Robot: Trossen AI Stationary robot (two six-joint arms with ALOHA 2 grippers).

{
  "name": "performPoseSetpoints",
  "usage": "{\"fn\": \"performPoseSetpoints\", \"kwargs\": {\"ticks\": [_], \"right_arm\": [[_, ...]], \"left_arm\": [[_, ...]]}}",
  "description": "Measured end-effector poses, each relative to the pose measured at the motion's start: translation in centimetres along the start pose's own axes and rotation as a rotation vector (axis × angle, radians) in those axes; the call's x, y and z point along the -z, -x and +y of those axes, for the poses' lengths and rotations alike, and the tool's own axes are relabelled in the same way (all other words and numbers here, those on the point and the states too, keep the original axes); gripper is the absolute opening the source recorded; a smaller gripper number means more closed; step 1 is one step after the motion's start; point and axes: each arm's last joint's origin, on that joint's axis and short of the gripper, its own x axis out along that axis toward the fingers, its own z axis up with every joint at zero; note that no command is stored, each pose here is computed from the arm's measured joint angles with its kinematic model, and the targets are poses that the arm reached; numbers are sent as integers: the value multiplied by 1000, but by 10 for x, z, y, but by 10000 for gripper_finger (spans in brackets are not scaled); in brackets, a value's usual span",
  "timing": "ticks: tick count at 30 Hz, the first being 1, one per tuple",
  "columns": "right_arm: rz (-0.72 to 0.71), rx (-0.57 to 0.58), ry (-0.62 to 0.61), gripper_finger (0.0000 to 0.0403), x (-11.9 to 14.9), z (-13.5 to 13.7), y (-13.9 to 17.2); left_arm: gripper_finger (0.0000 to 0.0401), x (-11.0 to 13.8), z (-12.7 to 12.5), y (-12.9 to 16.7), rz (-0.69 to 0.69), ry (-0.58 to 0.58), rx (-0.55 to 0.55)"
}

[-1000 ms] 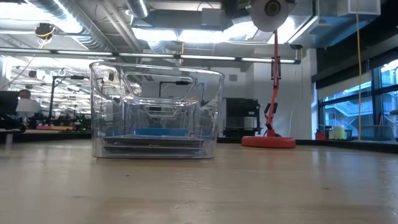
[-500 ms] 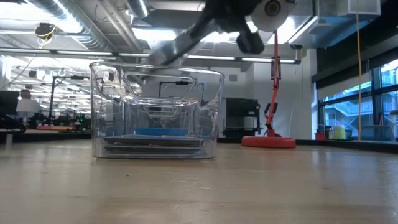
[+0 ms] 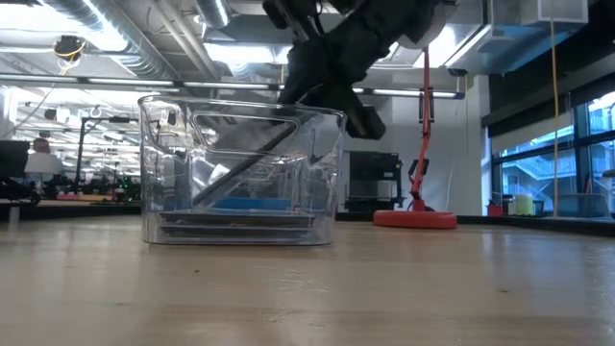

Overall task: Pick & place jewel cases by type
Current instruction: Put the black cd case into the bottom transparent bin

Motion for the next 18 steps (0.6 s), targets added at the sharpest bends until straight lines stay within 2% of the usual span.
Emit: {"fn": "performPoseSetpoints", "kwargs": {"ticks": [3, 7, 18], "right_arm": [[-7, -12, 16, 33, -1, 0, -4], [-5, -6, 79, 57, 0, 0, -4], [9, 25, 78, 119, 1, -3, -4]], "left_arm": [[216, 0, 0, -2, -3, 0, -4], [214, 0, 1, -2, -4, -5, -5], [214, 0, 1, -2, -4, -16, -5]]}}
